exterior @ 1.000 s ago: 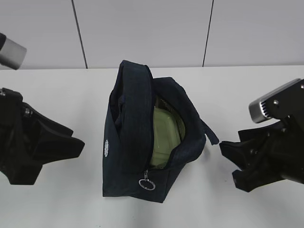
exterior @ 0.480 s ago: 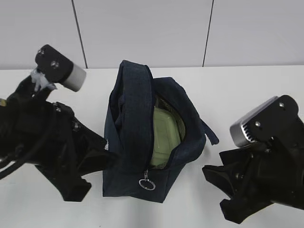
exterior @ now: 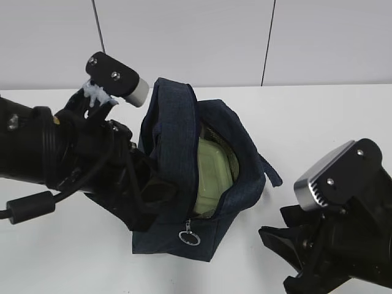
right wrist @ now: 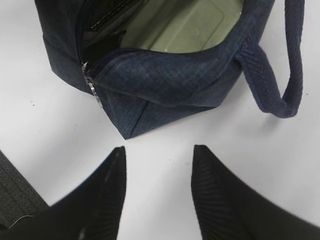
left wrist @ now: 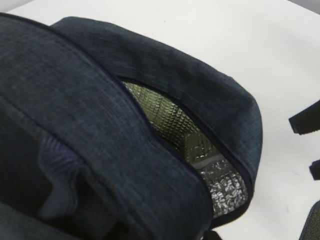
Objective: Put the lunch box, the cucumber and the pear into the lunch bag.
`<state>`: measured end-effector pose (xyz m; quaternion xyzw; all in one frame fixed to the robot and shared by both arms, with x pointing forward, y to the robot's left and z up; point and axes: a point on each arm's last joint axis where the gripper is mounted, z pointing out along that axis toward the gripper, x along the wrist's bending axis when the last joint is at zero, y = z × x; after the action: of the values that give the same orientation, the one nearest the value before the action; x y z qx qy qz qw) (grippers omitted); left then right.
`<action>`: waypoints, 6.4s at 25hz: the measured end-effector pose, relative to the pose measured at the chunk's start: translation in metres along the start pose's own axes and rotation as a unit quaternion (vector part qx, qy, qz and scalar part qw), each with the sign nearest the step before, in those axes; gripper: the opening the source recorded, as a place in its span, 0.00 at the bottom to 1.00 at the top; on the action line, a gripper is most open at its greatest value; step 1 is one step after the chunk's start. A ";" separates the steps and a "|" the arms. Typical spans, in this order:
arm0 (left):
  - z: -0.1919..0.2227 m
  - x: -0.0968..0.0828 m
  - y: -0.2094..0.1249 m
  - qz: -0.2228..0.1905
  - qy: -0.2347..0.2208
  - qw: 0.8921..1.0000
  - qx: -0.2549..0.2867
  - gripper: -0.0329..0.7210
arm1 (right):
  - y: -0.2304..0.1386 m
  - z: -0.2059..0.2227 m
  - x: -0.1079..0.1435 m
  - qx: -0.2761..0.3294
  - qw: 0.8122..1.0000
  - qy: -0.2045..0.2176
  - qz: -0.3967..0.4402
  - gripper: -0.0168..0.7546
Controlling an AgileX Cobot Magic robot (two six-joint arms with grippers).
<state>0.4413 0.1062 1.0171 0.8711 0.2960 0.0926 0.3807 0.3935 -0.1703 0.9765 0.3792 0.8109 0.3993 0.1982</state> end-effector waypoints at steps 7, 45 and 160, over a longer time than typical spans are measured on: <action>0.010 0.002 -0.003 -0.015 0.000 1.000 0.010 0.41 | 0.002 0.000 -0.001 -0.010 1.000 -0.006 -0.006 0.46; 0.023 0.006 -0.003 -0.080 0.005 0.997 -0.001 0.05 | -0.010 0.053 0.042 -0.071 0.993 0.045 -0.080 0.46; 0.023 0.006 -0.002 -0.087 0.007 0.996 -0.006 0.05 | -0.023 0.113 0.042 -0.054 0.999 0.002 -0.003 0.02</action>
<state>0.4539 0.0970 0.9991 0.8391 0.3728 0.0667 0.3906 0.4269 -0.0905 0.8897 0.3646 0.7898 0.4423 0.2184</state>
